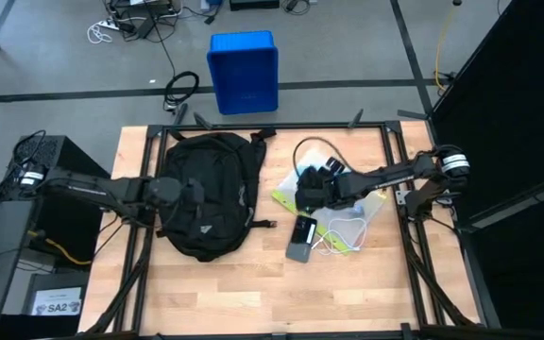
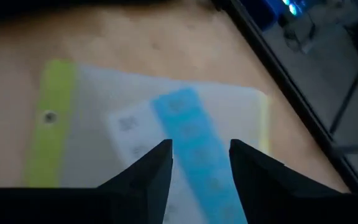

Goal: Unpack backpack
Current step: Open the zip lock bag

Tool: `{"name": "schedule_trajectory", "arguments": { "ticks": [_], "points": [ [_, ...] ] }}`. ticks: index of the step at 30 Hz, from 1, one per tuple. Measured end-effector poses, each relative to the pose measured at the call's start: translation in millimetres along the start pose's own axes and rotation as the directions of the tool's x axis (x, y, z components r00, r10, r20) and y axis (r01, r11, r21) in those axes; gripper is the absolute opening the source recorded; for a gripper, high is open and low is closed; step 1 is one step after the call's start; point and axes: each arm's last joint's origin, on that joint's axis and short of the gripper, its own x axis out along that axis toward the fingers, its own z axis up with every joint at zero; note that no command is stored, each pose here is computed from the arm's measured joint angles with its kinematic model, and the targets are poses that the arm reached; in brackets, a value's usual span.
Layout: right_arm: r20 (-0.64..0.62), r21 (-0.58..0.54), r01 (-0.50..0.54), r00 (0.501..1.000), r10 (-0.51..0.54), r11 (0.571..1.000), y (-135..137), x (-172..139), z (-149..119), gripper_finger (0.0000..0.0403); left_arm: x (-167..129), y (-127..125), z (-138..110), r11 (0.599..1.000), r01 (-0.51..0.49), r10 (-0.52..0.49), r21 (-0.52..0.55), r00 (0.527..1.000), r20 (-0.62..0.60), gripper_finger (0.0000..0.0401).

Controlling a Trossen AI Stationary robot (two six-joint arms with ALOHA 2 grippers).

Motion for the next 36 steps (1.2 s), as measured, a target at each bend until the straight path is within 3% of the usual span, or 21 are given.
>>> {"name": "schedule_trajectory", "arguments": {
  "ticks": [9,15,18,24,36],
  "points": [
    [-0.258,0.158,-0.112,0.955,0.150,0.981,-66.6,35.7,19.2,0.0200,11.7,-4.5,-7.1,0.997,0.003,-0.008,-0.072,0.998,-0.069,0.0128],
    [-0.284,0.234,-0.101,0.944,0.167,0.967,-99.8,70.0,27.4,0.0242,24.5,-7.2,-16.2,0.991,-0.012,-0.008,-0.130,0.988,-0.153,0.0128],
    [-0.259,0.294,-0.144,0.940,0.224,0.945,-109.4,86.3,31.4,0.0262,31.6,-11.6,-20.9,0.992,-0.003,-0.021,-0.128,0.982,-0.186,0.0128],
    [-0.248,0.367,-0.239,0.906,0.342,0.899,-109.6,119.6,29.9,0.0288,42.3,-23.8,-21.6,0.991,0.053,-0.073,-0.121,0.984,-0.162,0.0128],
    [-0.453,0.296,-0.218,0.825,0.338,0.930,-79.5,184.2,3.2,0.0297,43.8,-42.2,-20.3,0.984,0.143,-0.155,-0.102,0.981,-0.116,0.0129]
  ]
}}
